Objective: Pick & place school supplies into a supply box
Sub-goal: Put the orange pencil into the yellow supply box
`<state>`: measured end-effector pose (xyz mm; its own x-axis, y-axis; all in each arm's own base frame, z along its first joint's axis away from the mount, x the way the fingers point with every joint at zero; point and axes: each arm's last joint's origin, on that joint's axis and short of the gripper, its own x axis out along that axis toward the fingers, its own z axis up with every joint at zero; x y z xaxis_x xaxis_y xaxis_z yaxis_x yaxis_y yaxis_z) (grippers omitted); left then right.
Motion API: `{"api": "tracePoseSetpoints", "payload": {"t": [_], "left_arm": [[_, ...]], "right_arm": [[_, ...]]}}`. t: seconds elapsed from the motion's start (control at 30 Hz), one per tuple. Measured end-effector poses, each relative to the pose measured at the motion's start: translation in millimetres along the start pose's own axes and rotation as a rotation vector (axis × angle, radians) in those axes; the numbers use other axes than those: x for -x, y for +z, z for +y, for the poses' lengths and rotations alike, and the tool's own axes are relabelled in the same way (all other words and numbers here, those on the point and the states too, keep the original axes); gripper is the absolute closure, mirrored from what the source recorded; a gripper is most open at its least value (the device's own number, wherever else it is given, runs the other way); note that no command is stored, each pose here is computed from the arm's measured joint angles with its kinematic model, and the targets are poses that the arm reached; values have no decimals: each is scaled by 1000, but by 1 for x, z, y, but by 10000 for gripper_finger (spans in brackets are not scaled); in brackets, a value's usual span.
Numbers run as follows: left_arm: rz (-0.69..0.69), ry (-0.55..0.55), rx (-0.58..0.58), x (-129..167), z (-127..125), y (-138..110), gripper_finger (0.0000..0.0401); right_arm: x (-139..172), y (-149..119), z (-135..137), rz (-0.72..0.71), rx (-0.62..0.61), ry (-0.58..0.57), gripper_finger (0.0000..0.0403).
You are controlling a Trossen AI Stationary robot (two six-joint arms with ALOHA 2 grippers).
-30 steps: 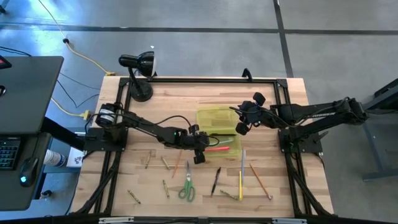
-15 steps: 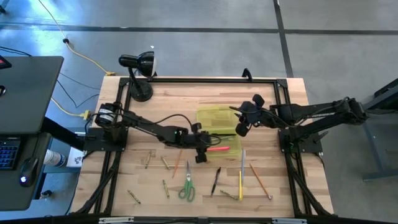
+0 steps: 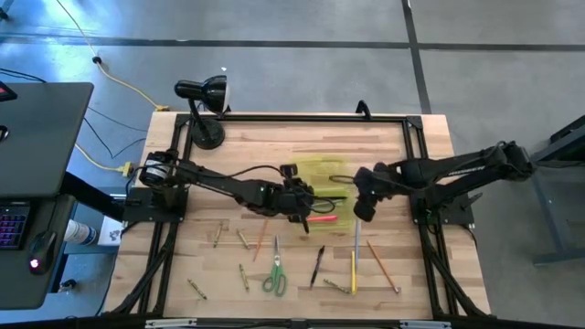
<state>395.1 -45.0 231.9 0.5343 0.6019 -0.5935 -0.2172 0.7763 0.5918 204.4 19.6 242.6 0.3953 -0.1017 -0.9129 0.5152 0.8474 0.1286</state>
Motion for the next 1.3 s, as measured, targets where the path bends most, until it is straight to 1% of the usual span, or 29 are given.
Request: {"api": "tracePoseSetpoints", "payload": {"t": [0.07,0.13,0.23,0.37,0.43,0.5,0.57,0.83,0.93,1.1,1.3], "left_arm": [[64,80,-47,4,6,-3,256],[122,137,-77,11,14,-7,256],[184,158,-82,21,24,-15,256],[247,172,-29,34,37,-24,256],[252,211,14,38,42,-27,256],[267,234,33,41,44,-30,256],[267,239,55,41,45,-30,256],[274,240,51,41,45,-31,256],[274,240,51,41,45,-31,256],[273,240,51,41,45,-31,256],[274,240,51,41,45,-31,256]], "right_arm": [[2,-8,4,48,-35,3,300],[4,-17,9,95,-68,18,300],[7,-29,17,172,-122,52,300],[7,-42,30,276,-183,92,300],[4,-49,38,313,-194,81,300],[-1,-56,46,341,-200,53,300],[-9,-63,54,375,-206,27,300],[-45,-79,84,443,-295,-24,300],[-55,-85,92,464,-281,-26,300],[-70,-91,100,486,-267,-30,300],[-84,-97,98,509,-253,-121,300]]}}
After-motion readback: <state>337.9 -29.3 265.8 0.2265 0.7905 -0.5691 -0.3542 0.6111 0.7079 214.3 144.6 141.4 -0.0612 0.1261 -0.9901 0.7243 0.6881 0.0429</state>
